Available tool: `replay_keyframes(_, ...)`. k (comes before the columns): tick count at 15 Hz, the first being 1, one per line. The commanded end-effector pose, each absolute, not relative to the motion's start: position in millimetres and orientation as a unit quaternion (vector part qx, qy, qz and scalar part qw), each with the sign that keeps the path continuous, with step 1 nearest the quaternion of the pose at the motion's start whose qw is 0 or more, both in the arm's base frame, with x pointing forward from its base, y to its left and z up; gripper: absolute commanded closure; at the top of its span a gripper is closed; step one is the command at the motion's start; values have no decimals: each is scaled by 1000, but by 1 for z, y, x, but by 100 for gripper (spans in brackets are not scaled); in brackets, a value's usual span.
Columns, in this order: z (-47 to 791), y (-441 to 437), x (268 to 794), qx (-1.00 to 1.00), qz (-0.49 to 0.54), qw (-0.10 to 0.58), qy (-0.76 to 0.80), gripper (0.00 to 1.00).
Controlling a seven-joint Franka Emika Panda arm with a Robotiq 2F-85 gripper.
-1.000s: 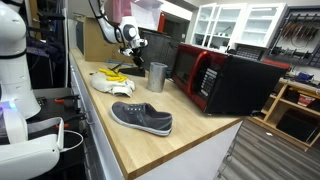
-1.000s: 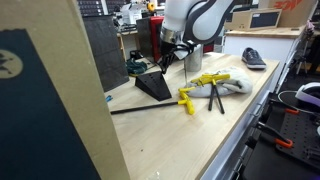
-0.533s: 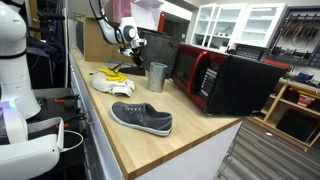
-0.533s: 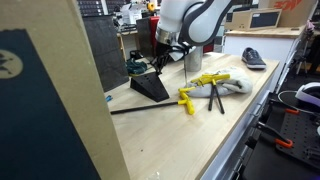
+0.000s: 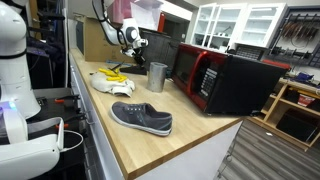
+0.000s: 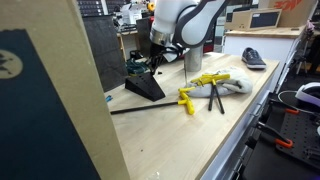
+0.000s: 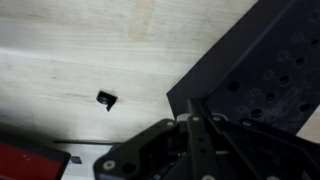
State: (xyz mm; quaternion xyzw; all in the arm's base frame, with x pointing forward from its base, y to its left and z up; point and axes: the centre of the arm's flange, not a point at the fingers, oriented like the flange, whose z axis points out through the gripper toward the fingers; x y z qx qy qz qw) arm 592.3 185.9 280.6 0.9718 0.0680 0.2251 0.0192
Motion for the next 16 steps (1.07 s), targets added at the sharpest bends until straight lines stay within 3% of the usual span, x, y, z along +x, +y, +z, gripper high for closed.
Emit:
replay_keyframes(1, 283, 199, 595, 964, 250, -12, 88, 100)
replay_keyframes(7, 324, 224, 560, 942, 295, -96, 132, 100)
replay_keyframes(12, 310, 285, 547, 935, 223, -202, 190, 100)
replay_keyframes(16, 301, 302, 546, 937, 161, -237, 197, 100)
